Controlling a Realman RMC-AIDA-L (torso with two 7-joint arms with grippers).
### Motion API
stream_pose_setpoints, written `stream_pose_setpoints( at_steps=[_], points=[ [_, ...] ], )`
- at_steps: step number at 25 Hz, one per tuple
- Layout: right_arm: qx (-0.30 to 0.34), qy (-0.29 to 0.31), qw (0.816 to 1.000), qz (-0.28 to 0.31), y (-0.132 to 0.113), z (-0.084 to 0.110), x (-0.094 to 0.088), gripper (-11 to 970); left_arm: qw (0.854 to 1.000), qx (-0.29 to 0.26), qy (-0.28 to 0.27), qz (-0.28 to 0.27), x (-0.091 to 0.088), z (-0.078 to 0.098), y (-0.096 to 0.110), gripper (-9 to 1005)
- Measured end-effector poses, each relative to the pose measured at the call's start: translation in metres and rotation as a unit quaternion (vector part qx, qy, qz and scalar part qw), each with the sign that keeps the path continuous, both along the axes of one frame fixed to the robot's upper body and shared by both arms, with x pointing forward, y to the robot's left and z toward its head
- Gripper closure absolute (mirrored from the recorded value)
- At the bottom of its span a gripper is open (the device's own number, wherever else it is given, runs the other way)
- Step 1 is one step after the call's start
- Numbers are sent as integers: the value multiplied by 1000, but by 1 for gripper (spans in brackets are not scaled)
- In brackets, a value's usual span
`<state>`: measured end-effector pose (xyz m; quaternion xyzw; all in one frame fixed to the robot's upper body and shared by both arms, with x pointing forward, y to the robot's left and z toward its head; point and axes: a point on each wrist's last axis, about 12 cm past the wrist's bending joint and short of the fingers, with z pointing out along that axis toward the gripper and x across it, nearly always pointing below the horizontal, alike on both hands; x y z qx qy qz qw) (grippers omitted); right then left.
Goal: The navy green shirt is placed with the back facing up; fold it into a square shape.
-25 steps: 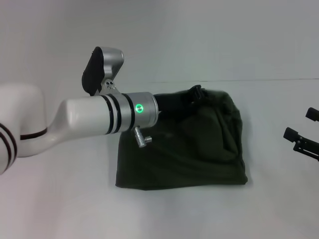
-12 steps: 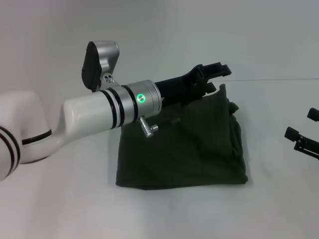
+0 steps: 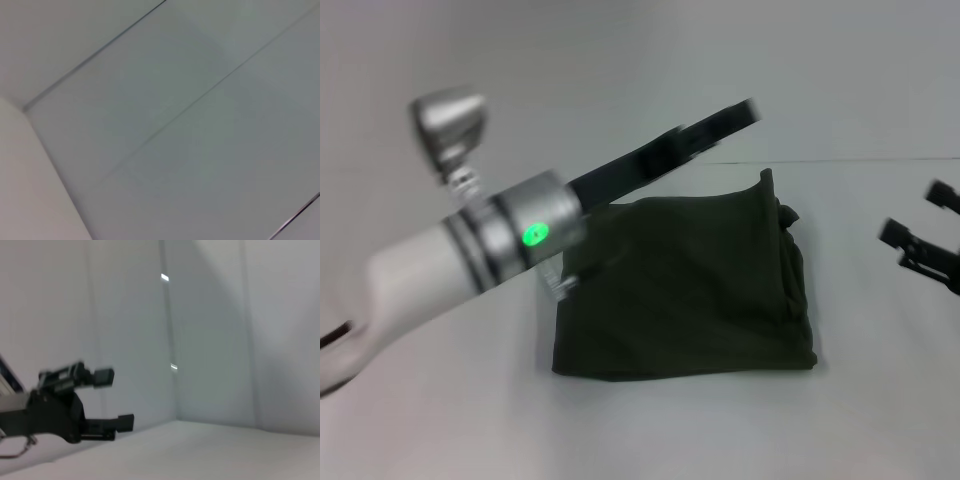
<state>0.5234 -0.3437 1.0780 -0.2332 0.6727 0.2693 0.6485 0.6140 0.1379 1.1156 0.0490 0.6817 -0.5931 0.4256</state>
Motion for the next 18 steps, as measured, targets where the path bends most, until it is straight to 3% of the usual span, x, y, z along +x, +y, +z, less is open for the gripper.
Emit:
stream_pose_setpoints(
  at_steps=[2,5,10,14,18],
  points=[
    [1,-10,999,32,11,9,12,17,1000,-1,-27,14,-8,-5,17,99],
    [-20,-6,996,83,36,16,31,17,997,-3,-63,40,-21,-10,45,102],
    [-83,14,986,146,87,18,62,17,994,-10,-71,81,-38,-18,81,104],
    [-122,30,980,151,113,14,77,17,992,-7,-71,100,-47,-25,94,105],
    [-168,56,975,132,123,2,86,17,991,-4,-72,109,-52,-29,99,105]
  ],
)
